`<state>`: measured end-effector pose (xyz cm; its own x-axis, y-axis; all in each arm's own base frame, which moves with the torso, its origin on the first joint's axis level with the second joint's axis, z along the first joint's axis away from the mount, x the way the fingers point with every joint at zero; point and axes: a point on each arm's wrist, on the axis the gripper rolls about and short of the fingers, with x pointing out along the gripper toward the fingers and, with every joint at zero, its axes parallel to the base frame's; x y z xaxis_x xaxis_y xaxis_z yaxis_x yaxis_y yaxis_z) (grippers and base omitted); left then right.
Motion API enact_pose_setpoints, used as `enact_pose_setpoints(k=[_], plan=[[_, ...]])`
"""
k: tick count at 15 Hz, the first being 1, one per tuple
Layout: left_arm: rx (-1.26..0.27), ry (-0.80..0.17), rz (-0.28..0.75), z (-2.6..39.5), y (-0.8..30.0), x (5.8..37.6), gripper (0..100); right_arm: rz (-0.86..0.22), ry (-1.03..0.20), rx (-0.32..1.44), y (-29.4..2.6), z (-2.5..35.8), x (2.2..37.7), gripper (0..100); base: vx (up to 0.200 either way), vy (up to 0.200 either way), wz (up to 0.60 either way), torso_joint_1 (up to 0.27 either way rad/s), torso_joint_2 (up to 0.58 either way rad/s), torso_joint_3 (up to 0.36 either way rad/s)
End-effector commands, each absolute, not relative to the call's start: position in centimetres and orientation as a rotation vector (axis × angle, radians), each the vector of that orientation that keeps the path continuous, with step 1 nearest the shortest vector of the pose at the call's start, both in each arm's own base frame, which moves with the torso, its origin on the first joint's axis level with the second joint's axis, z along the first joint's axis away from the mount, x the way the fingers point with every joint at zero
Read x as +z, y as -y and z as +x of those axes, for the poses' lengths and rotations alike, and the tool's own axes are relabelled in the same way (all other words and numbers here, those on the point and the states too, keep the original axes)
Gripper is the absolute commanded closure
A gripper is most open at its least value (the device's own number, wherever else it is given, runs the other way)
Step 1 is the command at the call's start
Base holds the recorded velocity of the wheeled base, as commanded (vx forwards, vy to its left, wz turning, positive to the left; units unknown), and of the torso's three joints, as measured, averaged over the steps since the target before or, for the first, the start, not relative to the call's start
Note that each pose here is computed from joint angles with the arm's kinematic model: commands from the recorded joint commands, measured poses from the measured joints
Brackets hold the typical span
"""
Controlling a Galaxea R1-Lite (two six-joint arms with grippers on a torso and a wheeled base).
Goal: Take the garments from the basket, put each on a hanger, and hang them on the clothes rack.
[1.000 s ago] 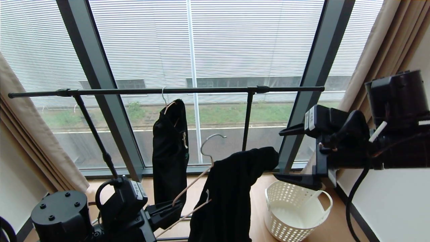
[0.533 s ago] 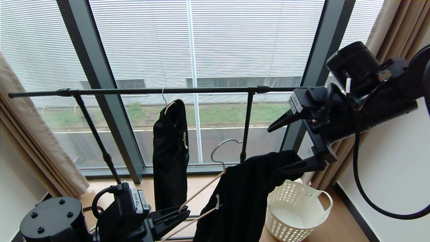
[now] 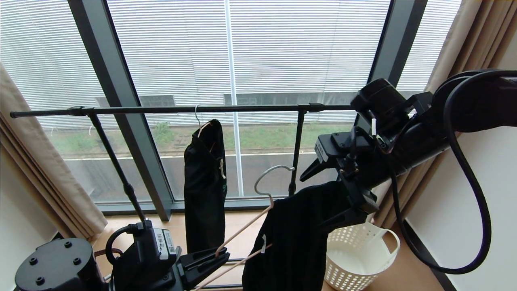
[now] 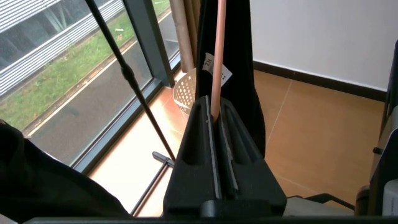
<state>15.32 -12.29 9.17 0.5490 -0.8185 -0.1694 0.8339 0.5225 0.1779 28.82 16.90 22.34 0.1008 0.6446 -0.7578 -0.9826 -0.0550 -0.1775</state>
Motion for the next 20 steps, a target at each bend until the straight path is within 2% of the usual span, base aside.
enact_pose_setpoints(k=[1, 9, 10, 20], plan=[[-0.989, -0.067, 0.249, 15.3, 12.3, 9.2, 100, -0.826, -0.553, 1.450, -17.4, 29.0, 21.5, 0, 0.000, 0.000, 0.00, 0.000, 0.00, 0.000], [-0.988, -0.052, 0.277, 15.3, 12.3, 9.2, 100, -0.821, -0.568, 1.455, -18.0, 29.7, 20.6, 0, 0.000, 0.000, 0.00, 0.000, 0.00, 0.000], [-0.988, -0.051, 0.279, 15.3, 12.3, 9.2, 100, -0.821, -0.561, 1.452, -18.0, 29.7, 20.8, 100, 0.000, 0.000, 0.00, 0.000, 0.00, 0.000], [-0.982, -0.057, 0.280, 15.4, 12.2, 9.1, 100, -0.825, -0.544, 1.448, -17.9, 29.4, 21.4, 100, 0.000, 0.000, 0.00, 0.000, 0.00, 0.000]])
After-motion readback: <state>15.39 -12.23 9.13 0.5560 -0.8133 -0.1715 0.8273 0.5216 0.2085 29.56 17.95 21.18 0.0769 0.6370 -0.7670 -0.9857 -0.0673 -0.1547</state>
